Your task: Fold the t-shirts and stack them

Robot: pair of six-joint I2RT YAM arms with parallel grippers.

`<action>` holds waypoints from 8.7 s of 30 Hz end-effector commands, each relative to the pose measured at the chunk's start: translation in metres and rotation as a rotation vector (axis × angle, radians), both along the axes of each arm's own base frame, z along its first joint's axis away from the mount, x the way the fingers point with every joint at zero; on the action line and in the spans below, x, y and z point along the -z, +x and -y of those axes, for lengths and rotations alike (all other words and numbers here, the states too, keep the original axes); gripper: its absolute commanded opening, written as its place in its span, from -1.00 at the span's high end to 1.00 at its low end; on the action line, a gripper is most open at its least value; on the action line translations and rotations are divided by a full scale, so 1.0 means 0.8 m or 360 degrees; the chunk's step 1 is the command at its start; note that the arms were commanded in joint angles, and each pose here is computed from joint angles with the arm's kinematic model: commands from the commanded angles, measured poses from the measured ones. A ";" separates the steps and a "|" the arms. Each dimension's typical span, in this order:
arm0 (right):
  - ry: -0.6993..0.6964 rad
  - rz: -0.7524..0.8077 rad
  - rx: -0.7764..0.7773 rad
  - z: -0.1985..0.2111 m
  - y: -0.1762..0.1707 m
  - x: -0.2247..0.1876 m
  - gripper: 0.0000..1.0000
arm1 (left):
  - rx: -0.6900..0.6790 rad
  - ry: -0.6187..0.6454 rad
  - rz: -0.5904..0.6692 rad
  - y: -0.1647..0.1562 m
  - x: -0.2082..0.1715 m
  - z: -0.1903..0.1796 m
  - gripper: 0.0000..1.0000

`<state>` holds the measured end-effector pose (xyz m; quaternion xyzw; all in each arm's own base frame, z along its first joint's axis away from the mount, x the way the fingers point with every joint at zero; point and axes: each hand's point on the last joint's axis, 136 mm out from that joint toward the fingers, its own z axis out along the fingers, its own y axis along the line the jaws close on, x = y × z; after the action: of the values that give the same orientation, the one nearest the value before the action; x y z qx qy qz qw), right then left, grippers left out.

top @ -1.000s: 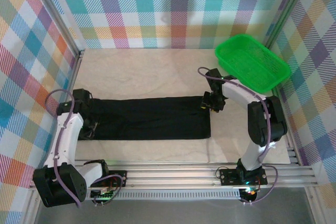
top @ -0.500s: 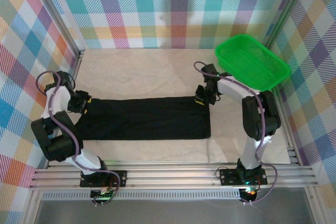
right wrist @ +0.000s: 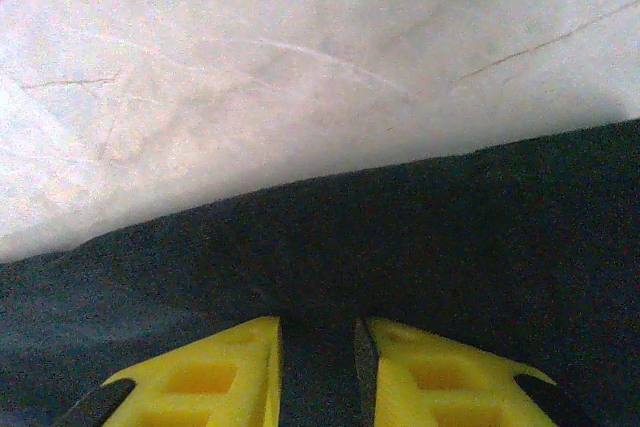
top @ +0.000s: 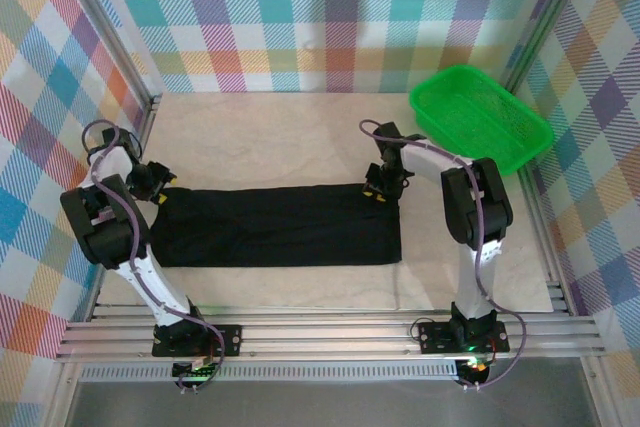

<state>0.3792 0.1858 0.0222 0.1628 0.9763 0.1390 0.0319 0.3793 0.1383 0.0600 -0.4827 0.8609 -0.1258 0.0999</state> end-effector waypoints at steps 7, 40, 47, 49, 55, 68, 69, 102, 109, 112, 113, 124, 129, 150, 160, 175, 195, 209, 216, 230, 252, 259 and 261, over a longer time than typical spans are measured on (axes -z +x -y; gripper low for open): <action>-0.0159 -0.0121 0.0005 0.018 0.001 0.020 0.36 | -0.0015 0.0076 -0.0069 -0.008 0.014 -0.021 0.46; -0.0040 0.0339 -0.0203 0.016 0.065 -0.114 0.03 | 0.0013 0.0311 -0.0001 -0.034 -0.083 0.080 0.07; 0.0068 0.0275 -0.0275 -0.015 0.013 -0.099 0.04 | -0.0035 -0.0032 -0.0112 -0.110 -0.032 0.137 0.28; 0.0100 0.0249 -0.0305 -0.024 0.004 -0.093 0.09 | -0.0045 -0.0106 -0.0101 -0.116 -0.034 0.149 0.45; 0.0144 0.0174 -0.0323 -0.034 -0.008 -0.076 0.17 | -0.0106 0.0004 -0.0232 -0.165 -0.055 0.149 0.65; 0.0157 0.0161 -0.0346 -0.042 -0.017 -0.077 0.18 | -0.0110 -0.0019 -0.0033 -0.127 -0.048 0.177 0.29; 0.0156 0.0162 -0.0346 -0.042 -0.017 -0.078 0.19 | -0.0100 -0.0046 -0.0051 -0.123 -0.044 0.180 0.35; -0.0191 0.0122 -0.0225 0.040 0.002 -0.062 0.18 | 0.0233 0.0527 -0.0332 -0.071 0.002 0.066 0.43; -0.0149 0.0223 -0.0208 0.055 0.041 -0.079 0.18 | 0.0021 0.0555 -0.0207 -0.092 -0.079 0.098 0.33; -0.0165 0.0231 -0.0286 0.054 0.063 -0.074 0.19 | -0.0063 0.0281 -0.0166 -0.093 -0.065 0.158 0.39; -0.0180 0.0223 -0.0312 0.054 0.070 -0.069 0.19 | -0.0100 0.0219 -0.0182 -0.092 -0.056 0.171 0.41; -0.0263 -0.0123 -0.0356 0.059 0.058 0.000 0.34 | -0.0192 0.0219 -0.0559 -0.059 0.036 0.169 0.52; -0.0286 -0.0307 -0.0165 0.073 -0.009 0.008 0.40 | -0.0088 0.0376 -0.0622 -0.033 0.047 0.148 0.57; -0.0178 -0.0546 -0.0304 -0.086 -0.272 0.034 0.34 | 0.0560 -0.0207 0.0406 0.292 0.053 0.431 0.53; 0.0094 -0.0478 -0.0373 -0.181 -0.248 0.005 0.16 | 0.0482 -0.0448 0.0888 0.356 -0.054 0.471 0.11; 0.0373 -0.0253 0.0093 -0.046 -0.229 -0.103 0.02 | 0.0633 -0.0049 0.0614 0.140 -0.212 0.386 -0.14; 0.0161 -0.0509 -0.0317 -0.079 -0.298 0.011 0.18 | 0.0941 -0.0432 -0.0340 -0.302 0.025 0.337 0.05; 0.0111 -0.0448 -0.0281 -0.091 -0.313 -0.015 0.10 | 0.1058 -0.0451 -0.0325 -0.298 0.036 0.354 0.06; 0.0097 -0.0519 -0.0303 -0.099 -0.320 -0.002 0.09 | 0.1161 -0.0426 -0.0388 -0.298 0.051 0.372 0.24; 0.0105 -0.0553 -0.0220 -0.109 -0.326 -0.010 0.66 | 0.1205 -0.0439 -0.0432 -0.302 0.055 0.379 1.00; 0.0030 -0.0627 -0.0147 -0.053 -0.367 -0.005 1.00 | 0.1193 -0.0586 -0.0520 -0.347 0.031 0.376 1.00; 0.0056 -0.0538 -0.0090 -0.056 -0.346 -0.031 1.00 | 0.1177 -0.0522 -0.0358 -0.313 -0.007 0.384 1.00; 0.0093 -0.0491 -0.0027 -0.054 -0.329 -0.042 1.00 | 0.1141 -0.0472 -0.0260 -0.288 -0.024 0.387 1.00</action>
<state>0.1027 0.2335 0.0379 0.1507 0.9690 0.1340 -0.1428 0.1281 -0.1671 0.0554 -0.1642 0.9488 -0.2346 -0.1331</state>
